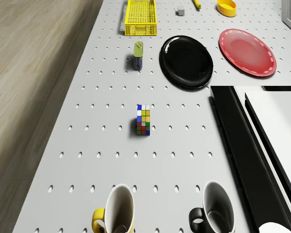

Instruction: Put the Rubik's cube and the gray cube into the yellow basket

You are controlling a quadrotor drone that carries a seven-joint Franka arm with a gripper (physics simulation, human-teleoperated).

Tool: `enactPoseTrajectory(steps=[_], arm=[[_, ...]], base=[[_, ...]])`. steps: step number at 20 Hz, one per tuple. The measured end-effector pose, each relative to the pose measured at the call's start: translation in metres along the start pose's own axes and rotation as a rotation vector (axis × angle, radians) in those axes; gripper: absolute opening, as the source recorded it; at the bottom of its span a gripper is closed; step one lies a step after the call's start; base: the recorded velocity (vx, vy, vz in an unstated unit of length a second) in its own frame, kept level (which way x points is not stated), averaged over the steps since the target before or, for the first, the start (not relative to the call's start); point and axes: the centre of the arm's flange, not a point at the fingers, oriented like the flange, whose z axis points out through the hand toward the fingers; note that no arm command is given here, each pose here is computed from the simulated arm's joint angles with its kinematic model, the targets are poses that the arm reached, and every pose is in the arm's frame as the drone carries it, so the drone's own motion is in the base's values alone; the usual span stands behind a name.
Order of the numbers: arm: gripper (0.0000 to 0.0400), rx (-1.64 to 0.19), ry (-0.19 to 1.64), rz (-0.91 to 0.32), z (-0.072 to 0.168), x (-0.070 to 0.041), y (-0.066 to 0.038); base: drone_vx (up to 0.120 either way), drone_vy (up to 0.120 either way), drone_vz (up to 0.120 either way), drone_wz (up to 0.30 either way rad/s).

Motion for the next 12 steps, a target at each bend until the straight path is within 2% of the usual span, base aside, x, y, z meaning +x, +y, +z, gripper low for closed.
enactPoseTrajectory(steps=[12], arm=[[0.0400,-0.014,0.027,0.000,0.0000,-0.0027,-0.0014]], base=[[0.120,0.120,0.000,0.000]])
